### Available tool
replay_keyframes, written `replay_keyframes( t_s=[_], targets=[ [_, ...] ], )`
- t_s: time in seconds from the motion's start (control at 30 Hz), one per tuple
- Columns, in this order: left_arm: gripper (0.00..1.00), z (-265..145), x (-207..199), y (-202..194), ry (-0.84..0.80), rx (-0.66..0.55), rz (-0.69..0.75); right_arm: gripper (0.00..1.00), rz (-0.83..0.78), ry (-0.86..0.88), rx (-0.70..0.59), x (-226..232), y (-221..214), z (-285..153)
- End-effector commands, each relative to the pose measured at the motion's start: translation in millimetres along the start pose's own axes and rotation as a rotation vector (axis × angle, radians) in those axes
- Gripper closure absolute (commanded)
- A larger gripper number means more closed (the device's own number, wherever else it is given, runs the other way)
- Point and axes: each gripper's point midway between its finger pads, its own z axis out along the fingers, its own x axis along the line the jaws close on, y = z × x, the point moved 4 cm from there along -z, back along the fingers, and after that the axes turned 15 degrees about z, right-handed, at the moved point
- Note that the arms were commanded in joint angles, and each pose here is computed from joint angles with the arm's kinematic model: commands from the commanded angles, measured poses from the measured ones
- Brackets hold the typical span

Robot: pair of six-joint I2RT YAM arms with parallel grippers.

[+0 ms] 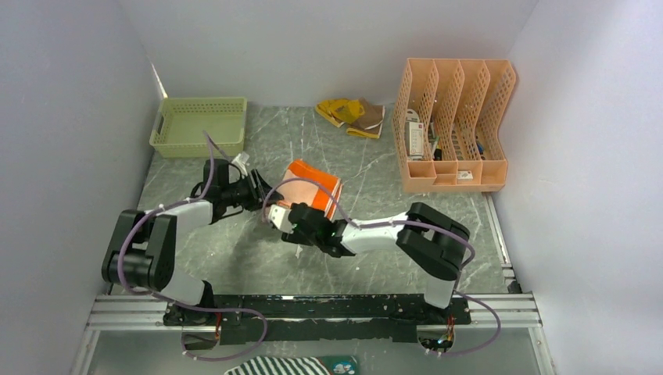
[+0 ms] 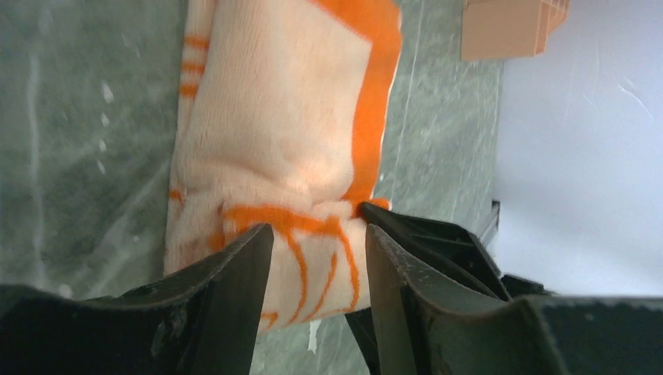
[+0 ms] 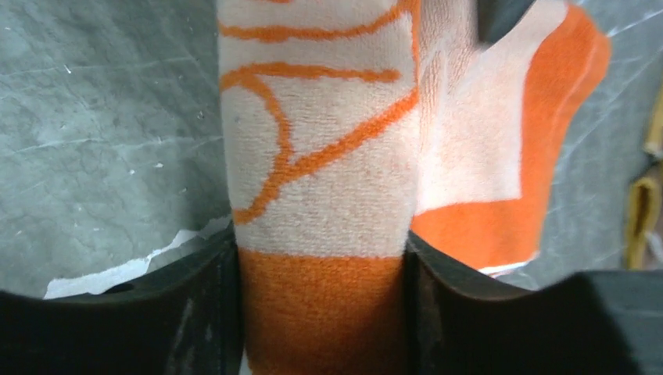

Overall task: Roll the towels
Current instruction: Roll the towel at the center of the board.

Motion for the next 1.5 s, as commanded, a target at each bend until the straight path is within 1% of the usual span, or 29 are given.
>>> replay_keyframes(
  t_s=[0.0, 0.07, 0.13, 0.17, 0.23, 0.33, 0.5, 0.57, 0.7, 0.8, 1.07, 1.27, 1.3, 1.47],
  targets=[
    [0.4, -22.1, -17.8, 50.7, 0.093, -0.124, 0.095, 0.46, 0.284, 0.126, -0.011, -15.0, 8.5, -17.4],
    [0.38, -35.6, -26.4, 67.0, 0.122, -0.179, 0.121, 0.5, 0.413, 0.199, -0.028, -24.1, 12.5, -23.4],
    [0.36, -45.1, -35.4, 76.9, 0.125, -0.209, 0.156, 0.54, 0.546, 0.263, -0.032, -35.1, 14.3, -26.8],
    [0.36, -47.9, -40.2, 78.7, 0.112, -0.206, 0.173, 0.55, 0.61, 0.319, -0.028, -37.5, 15.7, -28.1],
    [0.36, -49.6, -47.3, 78.5, 0.075, -0.186, 0.2, 0.55, 0.732, 0.374, -0.006, -49.8, 13.1, -27.1],
    [0.37, -47.1, -50.9, 70.1, 0.014, -0.164, 0.202, 0.55, 0.847, 0.485, 0.025, -61.4, 15.1, -22.7],
    [0.39, -39.7, -47.7, 47.1, -0.04, -0.139, 0.162, 0.55, 0.972, 0.678, 0.091, -63.6, 15.9, -12.2],
    [0.39, -38.1, -49.0, 41.9, -0.053, -0.132, 0.155, 0.55, 0.991, 0.726, 0.085, -65.0, 18.8, -9.7],
    [0.39, -39.3, -51.9, 38.7, -0.05, -0.131, 0.161, 0.55, 0.957, 0.743, 0.057, -68.3, 27.1, -9.9],
    [0.39, -38.7, -52.5, 36.9, -0.055, -0.127, 0.164, 0.55, 0.955, 0.797, 0.059, -64.6, 29.2, -9.2],
    [0.4, -22.7, -47.4, 19.6, -0.093, -0.09, 0.119, 0.54, 1.092, 0.957, 0.091, -40.8, 21.5, -2.3],
    [0.41, -9.0, -38.4, 12.9, -0.088, -0.078, 0.094, 0.54, 1.156, 0.986, 0.114, -29.3, 11.4, 4.3],
    [0.41, -5.7, -35.1, 12.1, -0.08, -0.075, 0.091, 0.54, 1.176, 0.988, 0.146, -23.4, 1.5, 10.7],
    [0.42, 8.0, -25.6, 4.2, -0.071, -0.041, 0.08, 0.57, 1.211, 0.976, 0.191, -16.0, -11.0, 20.0]
  ],
)
